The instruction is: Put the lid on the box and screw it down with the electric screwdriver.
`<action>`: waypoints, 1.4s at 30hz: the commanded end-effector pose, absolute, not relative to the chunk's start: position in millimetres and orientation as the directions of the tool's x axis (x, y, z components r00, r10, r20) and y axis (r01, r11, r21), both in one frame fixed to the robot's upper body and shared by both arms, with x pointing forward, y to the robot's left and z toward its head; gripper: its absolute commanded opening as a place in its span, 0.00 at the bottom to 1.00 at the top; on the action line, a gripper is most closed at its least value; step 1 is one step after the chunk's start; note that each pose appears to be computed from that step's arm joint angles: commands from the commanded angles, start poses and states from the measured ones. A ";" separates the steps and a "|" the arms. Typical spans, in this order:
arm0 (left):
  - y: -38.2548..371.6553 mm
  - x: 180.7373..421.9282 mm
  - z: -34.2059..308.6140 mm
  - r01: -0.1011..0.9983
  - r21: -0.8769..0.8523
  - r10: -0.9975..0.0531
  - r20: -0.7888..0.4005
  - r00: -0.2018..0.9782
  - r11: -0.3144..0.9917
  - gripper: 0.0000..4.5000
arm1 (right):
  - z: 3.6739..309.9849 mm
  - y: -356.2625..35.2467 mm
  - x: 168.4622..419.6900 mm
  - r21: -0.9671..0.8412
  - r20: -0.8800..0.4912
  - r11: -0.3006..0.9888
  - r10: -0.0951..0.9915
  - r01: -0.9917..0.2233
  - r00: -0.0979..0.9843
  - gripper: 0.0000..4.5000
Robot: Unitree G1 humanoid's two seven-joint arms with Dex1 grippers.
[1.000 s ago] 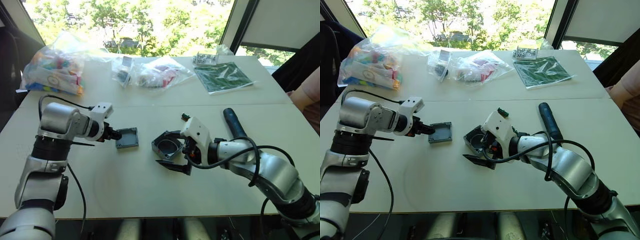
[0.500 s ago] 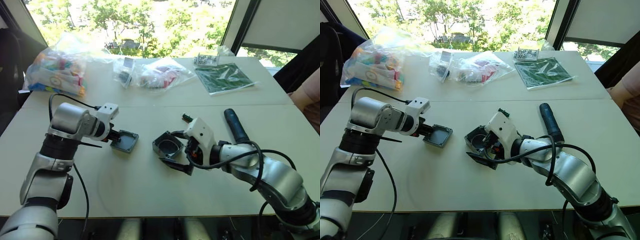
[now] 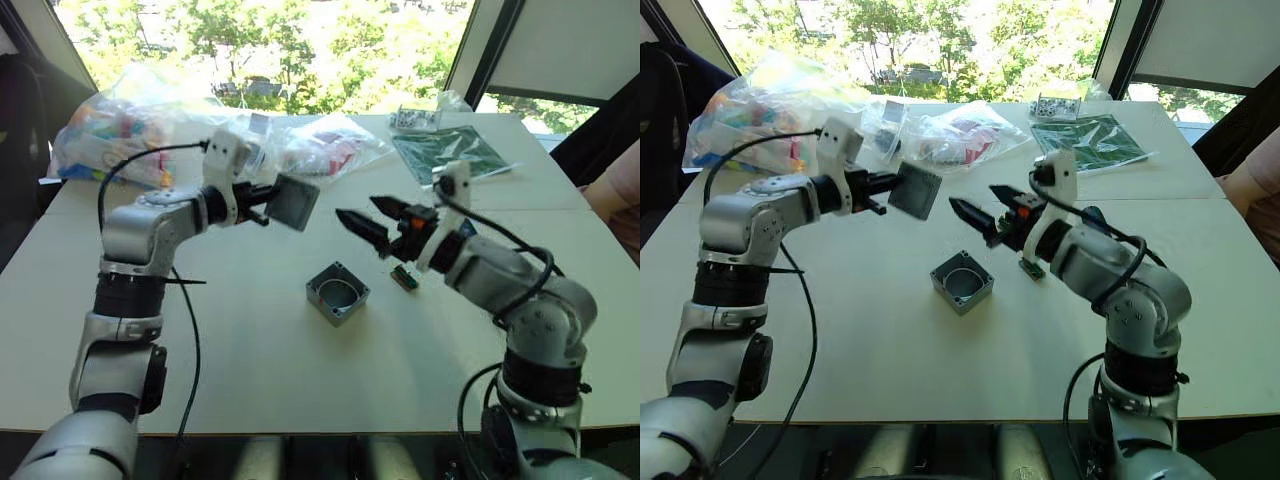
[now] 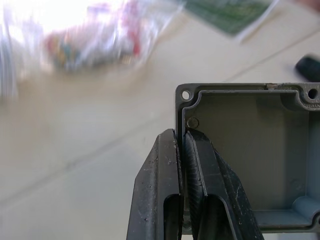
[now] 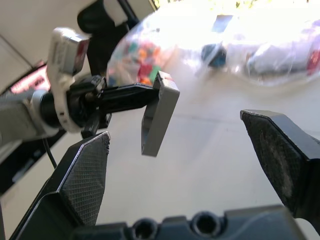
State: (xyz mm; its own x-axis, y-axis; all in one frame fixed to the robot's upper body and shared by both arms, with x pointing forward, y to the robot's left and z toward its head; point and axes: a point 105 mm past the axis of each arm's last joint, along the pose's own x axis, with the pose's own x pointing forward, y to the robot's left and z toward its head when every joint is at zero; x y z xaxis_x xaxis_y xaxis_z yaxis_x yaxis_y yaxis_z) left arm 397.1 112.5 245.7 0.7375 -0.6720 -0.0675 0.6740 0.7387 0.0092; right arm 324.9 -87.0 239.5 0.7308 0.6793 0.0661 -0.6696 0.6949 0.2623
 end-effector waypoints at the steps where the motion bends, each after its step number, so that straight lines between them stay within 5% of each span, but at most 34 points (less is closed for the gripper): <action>1: 99.9 397.2 266.3 0.690 0.059 -0.692 0.055 0.720 0.722 0.01 | 246.1 -91.9 335.4 0.319 0.072 0.699 0.656 -0.640 0.752 1.00; 15: 71.0 393.4 264.5 0.743 0.053 -0.744 0.092 0.661 0.667 0.01 | 245.3 -86.1 333.8 0.361 0.078 0.681 0.659 -0.637 0.749 1.00; 18: 69.2 392.6 265.1 0.749 0.048 -0.750 0.095 0.655 0.661 0.00 | 243.9 -84.5 333.0 0.368 0.078 0.680 0.657 -0.634 0.750 0.88; 29: 66.5 388.6 265.8 0.770 0.035 -0.769 0.100 0.632 0.637 0.00 | 239.2 -81.3 332.6 0.394 0.073 0.678 0.650 -0.620 0.757 0.03; 38: 70.5 382.3 267.7 0.798 -0.006 -0.793 0.113 0.599 0.602 0.00 | 237.9 -82.1 333.8 0.418 0.080 0.682 0.630 -0.600 0.773 0.03; 39: 72.7 379.7 268.5 0.814 -0.019 -0.808 0.110 0.579 0.580 0.15 | 238.6 -82.0 333.5 0.420 0.087 0.679 0.629 -0.601 0.772 0.03; 42: 79.5 374.8 274.7 0.837 -0.052 -0.828 0.121 0.547 0.545 0.38 | 239.2 -82.9 332.9 0.421 0.095 0.680 0.625 -0.600 0.775 0.03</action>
